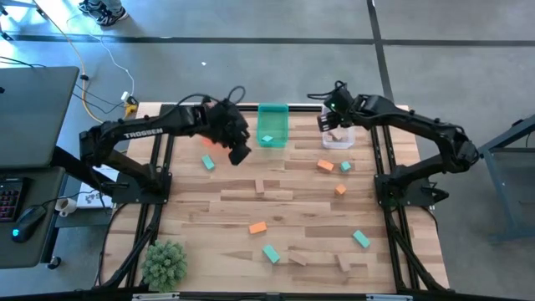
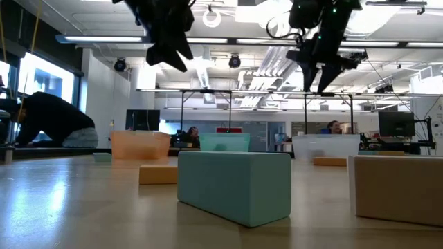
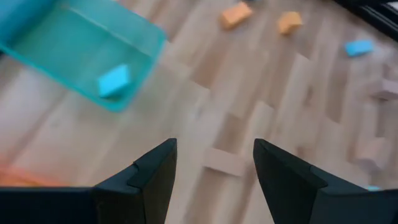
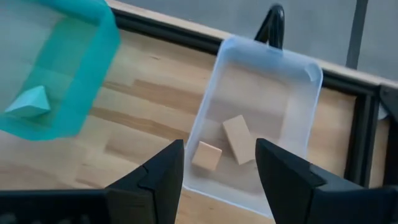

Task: Sort & place blocks by color
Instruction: Put the orange block into the orange bin

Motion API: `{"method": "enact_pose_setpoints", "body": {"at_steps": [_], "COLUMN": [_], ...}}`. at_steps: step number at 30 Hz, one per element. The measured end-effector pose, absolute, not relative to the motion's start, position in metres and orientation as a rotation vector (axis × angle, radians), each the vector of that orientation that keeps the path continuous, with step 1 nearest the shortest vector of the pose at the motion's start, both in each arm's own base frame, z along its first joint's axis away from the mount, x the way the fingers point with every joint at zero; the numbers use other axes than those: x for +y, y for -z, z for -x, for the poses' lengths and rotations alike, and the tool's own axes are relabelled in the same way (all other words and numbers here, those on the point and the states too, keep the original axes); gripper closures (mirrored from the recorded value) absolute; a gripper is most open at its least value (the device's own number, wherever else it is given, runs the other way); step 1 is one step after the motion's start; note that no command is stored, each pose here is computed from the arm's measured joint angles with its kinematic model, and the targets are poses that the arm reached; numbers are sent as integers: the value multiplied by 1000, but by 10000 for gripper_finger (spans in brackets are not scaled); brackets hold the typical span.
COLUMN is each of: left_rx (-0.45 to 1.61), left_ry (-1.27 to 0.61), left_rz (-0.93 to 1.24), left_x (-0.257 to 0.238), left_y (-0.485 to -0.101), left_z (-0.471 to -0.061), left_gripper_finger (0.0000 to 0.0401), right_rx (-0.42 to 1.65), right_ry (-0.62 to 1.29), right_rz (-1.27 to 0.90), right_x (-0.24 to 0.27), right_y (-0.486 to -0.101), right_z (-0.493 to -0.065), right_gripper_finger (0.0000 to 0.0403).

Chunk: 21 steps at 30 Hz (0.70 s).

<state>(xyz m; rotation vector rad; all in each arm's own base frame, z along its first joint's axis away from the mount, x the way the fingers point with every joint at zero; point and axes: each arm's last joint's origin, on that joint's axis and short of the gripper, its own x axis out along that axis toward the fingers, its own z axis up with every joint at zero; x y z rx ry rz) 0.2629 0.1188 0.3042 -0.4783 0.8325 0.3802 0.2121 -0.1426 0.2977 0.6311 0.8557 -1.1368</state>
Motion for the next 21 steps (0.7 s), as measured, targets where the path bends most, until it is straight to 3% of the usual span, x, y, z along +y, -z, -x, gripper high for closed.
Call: {"method": "enact_pose_setpoints", "body": {"at_steps": [9,14,21], "left_rx": [896,916,894], "left_ry": [-253,-244,-264], "left_rz": [408,309,352], "left_x": [63,32,-4], "left_y": [-291,-275,-254], "left_z": [-281,-286,-286], "left_gripper_finger": [201,201,201], "right_rx": [835,845,861], "right_ry": [1067,1055,1039], "right_rz": [-567,-554,-534], "right_x": [-144,-144,-144], "right_y": [-318,-318,-317], "right_z": [-215,-216,-215], "right_gripper_finger": [218,218,218]}}
